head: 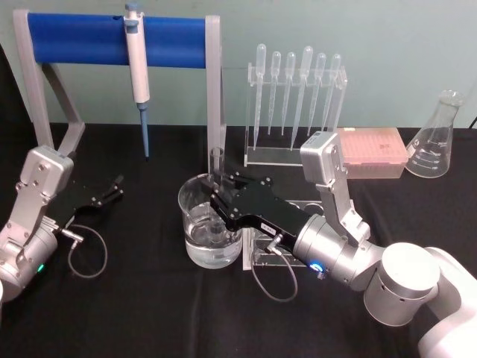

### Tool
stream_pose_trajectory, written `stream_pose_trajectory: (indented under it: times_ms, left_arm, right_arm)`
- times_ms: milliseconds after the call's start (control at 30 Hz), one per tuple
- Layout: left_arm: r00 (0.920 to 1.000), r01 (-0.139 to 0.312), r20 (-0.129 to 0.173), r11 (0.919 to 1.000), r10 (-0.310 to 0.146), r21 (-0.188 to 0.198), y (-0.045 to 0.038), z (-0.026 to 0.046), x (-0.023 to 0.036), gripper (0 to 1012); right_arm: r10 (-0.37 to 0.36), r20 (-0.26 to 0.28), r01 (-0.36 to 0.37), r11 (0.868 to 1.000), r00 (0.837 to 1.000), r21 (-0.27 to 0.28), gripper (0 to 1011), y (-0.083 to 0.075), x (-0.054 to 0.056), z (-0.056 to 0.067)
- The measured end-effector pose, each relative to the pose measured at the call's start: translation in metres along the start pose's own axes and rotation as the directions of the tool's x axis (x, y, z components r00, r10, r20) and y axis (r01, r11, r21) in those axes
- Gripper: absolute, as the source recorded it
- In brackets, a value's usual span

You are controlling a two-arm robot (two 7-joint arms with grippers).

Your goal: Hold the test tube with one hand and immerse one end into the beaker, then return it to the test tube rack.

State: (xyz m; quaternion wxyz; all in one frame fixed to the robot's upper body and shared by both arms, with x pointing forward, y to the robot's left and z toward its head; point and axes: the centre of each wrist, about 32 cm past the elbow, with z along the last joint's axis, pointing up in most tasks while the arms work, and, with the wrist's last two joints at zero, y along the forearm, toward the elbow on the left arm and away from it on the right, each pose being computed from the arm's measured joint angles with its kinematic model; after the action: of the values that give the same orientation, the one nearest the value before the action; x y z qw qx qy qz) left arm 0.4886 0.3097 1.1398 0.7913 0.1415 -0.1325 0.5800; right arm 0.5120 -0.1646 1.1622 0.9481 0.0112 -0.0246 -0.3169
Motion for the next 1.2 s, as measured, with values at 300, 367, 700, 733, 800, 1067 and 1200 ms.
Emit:
stream_pose_trajectory:
  times_ms: [300, 367, 700, 733, 800, 1067, 1200]
  left_arm:
    - [1.0, 0.0, 0.0, 1.0, 0.0, 0.0, 0.0, 0.0, 0.0, 1000]
    - [1.0, 0.0, 0.0, 1.0, 0.0, 0.0, 0.0, 0.0, 0.0, 1000]
    - [1.0, 0.0, 0.0, 1.0, 0.0, 0.0, 0.0, 0.0, 0.0, 1000]
    - [1.0, 0.0, 0.0, 1.0, 0.0, 0.0, 0.0, 0.0, 0.0, 1000]
    - [1.0, 0.0, 0.0, 1.0, 0.0, 0.0, 0.0, 0.0, 0.0, 1000]
    - [1.0, 0.0, 0.0, 1.0, 0.0, 0.0, 0.0, 0.0, 0.0, 1000]
    - [1.0, 0.0, 0.0, 1.0, 0.0, 0.0, 0.0, 0.0, 0.0, 1000]
  right_arm:
    - [0.0, 0.0, 0.0, 1.0, 1.0, 0.0, 224, 0.0, 0.0, 0.0]
    - [0.0, 0.0, 0.0, 1.0, 1.0, 0.0, 225, 0.0, 0.0, 0.0]
    - [0.0, 0.0, 0.0, 1.0, 1.0, 0.0, 224, 0.0, 0.0, 0.0]
    - [0.0, 0.0, 0.0, 1.0, 1.0, 0.0, 225, 0.0, 0.0, 0.0]
    - [0.0, 0.0, 0.0, 1.0, 1.0, 0.0, 225, 0.0, 0.0, 0.0]
    - [-0.012, 0.038, 0.01, 0.998, 0.999, 0.068, 224, -0.004, 0.001, 0.037]
    - [-0.013, 0.067, 0.005, 0.992, 0.998, 0.126, 224, -0.008, 0.001, 0.064]
